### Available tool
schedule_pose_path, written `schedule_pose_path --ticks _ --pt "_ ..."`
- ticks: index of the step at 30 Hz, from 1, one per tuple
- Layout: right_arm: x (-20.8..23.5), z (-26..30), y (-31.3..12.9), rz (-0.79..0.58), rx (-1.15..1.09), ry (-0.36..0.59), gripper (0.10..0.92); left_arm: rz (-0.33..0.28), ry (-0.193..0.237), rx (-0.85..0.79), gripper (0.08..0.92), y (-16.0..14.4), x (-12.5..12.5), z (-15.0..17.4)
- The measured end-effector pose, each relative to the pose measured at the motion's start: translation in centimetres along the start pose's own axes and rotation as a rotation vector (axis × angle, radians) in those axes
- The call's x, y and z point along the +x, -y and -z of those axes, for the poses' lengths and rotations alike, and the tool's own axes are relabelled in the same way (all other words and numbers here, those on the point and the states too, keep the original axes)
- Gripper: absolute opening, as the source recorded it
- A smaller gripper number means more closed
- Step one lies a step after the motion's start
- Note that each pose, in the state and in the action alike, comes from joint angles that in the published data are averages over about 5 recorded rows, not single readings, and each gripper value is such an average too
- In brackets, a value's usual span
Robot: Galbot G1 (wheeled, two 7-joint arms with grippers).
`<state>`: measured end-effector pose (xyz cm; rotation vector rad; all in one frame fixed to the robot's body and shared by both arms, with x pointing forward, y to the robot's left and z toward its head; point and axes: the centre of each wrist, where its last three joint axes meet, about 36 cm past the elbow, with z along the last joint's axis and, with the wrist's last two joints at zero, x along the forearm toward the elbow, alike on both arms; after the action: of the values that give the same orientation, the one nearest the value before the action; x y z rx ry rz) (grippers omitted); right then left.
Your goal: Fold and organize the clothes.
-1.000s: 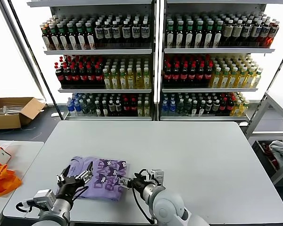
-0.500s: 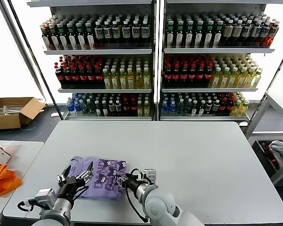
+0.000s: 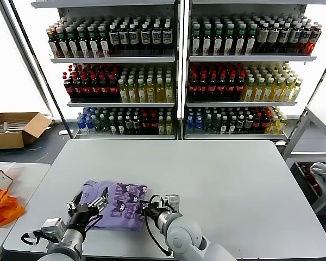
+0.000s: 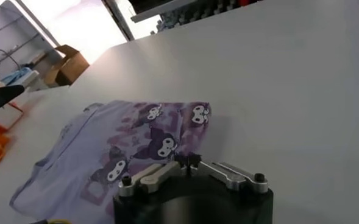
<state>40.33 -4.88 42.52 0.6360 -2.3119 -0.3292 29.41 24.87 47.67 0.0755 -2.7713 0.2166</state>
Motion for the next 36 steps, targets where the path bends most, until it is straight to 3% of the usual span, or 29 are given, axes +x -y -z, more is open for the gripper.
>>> schedule_pose_path --ticks 10,28,31,36 --pt "2.6 0.8 3.2 -0.05 0.048 0.049 0.106 0.002 0.009 0.004 0.822 0.2 0.0 0.1" --pt "9.3 2.6 16.9 -0.316 0.241 0.087 0.109 -0.023 -0.013 0.012 0.822 1.8 -0.9 -1.0" --pt "10.0 2.7 17.8 -0.338 0.28 0.095 0.155 -0.025 -0.015 0.01 0.823 1.9 -0.7 -1.1" --pt "11.3 3.1 18.2 -0.375 0.358 0.137 0.301 -0.029 -0.02 0.01 0.823 2.0 -0.4 -1.2"
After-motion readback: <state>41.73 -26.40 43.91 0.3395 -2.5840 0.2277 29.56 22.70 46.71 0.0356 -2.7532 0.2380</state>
